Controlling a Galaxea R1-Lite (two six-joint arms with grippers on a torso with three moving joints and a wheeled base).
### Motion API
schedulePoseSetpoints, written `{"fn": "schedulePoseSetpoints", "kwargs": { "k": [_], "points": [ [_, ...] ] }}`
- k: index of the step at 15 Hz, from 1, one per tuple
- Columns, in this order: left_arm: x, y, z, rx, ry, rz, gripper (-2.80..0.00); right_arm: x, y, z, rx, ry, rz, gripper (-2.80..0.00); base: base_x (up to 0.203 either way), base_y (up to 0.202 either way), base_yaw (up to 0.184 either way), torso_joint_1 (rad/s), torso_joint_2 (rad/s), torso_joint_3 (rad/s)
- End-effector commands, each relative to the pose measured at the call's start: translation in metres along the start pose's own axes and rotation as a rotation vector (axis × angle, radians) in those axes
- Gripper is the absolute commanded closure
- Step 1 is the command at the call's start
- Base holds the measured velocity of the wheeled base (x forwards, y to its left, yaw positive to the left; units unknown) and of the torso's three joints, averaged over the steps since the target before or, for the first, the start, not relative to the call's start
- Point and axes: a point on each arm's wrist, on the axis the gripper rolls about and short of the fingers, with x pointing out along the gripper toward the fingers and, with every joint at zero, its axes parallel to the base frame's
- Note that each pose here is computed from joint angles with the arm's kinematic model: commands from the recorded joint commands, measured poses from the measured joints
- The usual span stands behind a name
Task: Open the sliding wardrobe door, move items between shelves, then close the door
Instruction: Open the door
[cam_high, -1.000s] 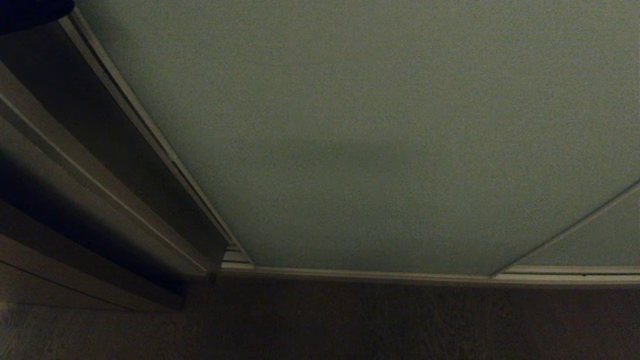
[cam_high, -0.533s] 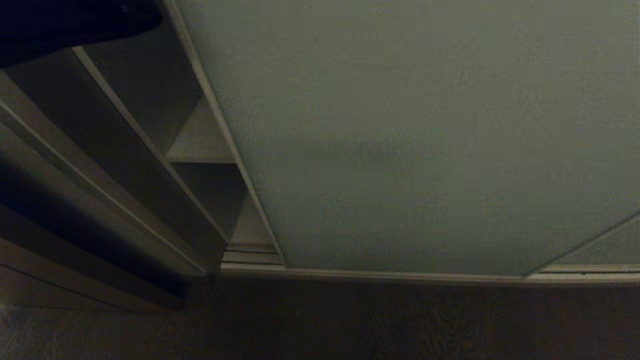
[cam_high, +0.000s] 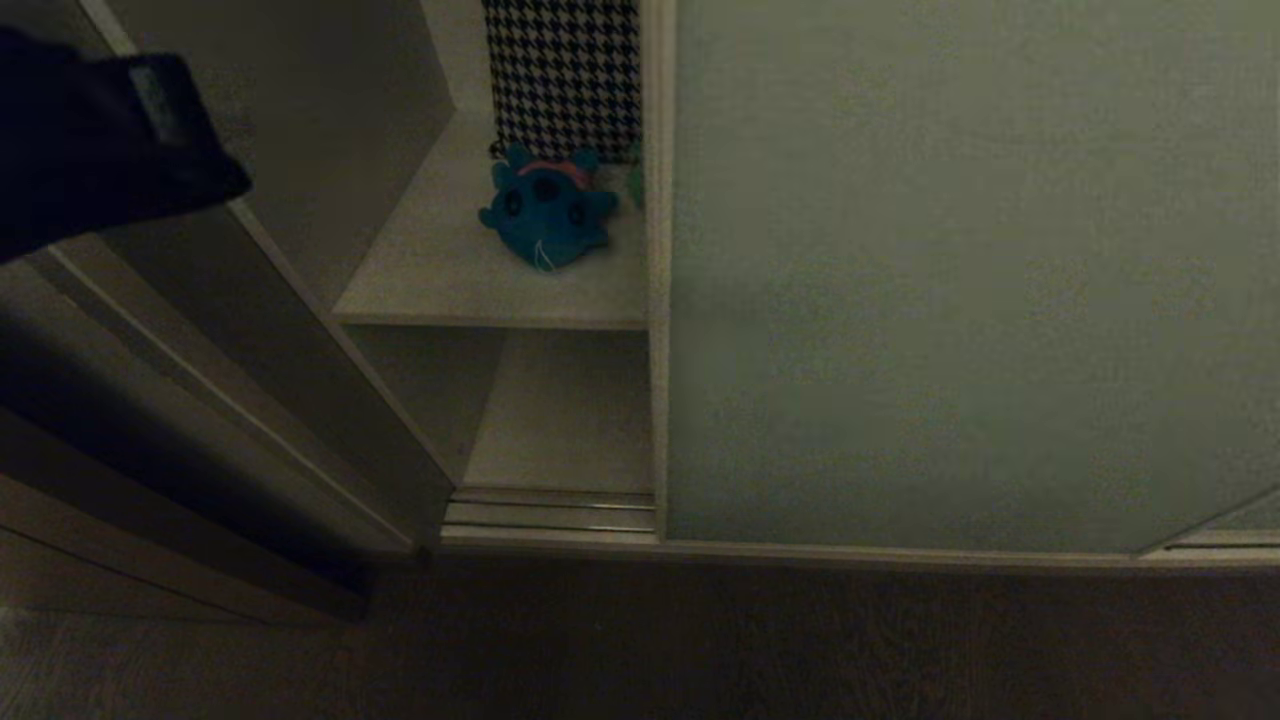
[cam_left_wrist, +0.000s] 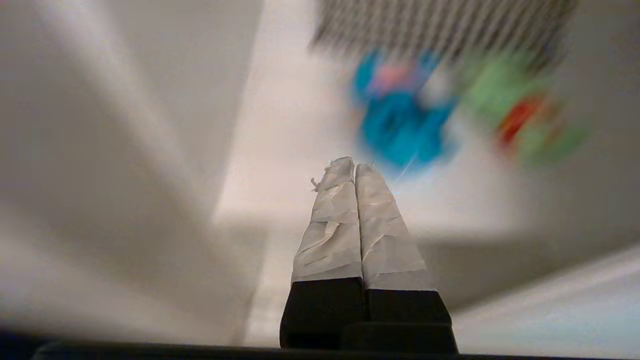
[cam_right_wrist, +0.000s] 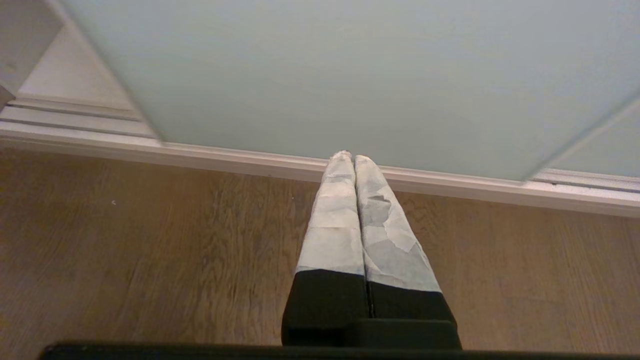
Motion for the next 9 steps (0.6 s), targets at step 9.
{"fn": "schedulePoseSetpoints", "kwargs": {
  "k": [9],
  "points": [
    [-0.213,0.044,-0.152,0.005,0.090,0.055,0.00,0.000,0.000,0.000,-0.001,-0.001,0.002,0.00,0.000,0.000,0.000,0.000,0.00,0.000]
  ]
}}
